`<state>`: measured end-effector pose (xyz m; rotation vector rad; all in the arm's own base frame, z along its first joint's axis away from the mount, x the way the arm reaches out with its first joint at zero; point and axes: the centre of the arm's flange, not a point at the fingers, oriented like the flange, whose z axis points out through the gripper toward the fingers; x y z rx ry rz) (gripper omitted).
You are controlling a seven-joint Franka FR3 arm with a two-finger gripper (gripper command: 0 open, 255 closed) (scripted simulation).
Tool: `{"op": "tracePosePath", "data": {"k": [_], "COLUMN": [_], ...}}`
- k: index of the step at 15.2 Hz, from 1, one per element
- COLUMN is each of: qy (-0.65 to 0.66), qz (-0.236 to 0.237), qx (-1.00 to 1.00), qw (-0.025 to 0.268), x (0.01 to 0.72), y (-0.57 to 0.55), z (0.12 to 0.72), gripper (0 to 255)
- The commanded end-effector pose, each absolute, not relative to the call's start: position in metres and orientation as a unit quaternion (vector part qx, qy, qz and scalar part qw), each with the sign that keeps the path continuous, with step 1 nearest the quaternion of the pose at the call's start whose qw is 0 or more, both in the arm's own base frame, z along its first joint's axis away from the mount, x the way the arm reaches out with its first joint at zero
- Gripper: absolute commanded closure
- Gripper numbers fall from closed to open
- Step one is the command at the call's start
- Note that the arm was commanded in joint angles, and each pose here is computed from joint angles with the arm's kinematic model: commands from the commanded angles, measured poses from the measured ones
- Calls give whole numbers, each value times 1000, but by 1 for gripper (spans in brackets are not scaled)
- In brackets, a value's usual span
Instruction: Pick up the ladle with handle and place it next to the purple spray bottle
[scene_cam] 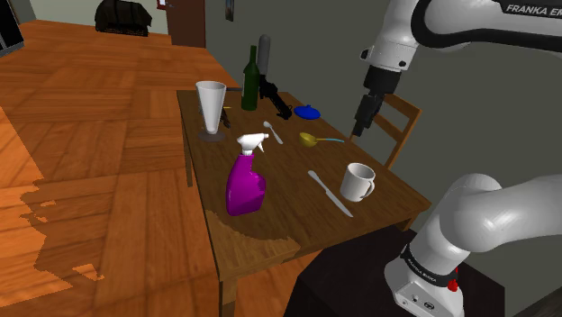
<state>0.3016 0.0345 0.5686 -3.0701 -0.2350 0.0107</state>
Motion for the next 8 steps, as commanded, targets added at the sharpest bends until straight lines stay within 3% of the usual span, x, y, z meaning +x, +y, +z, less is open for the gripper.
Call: {"op": "tracePosePath", "data": {"k": [1, 8], "qy": [-76, -188], "qz": [3, -16], "qx": [-997, -982], "qw": [31, 14], "x": [302, 321], "y": [34, -34], "z": [569, 518], "gripper": [0, 0]}}
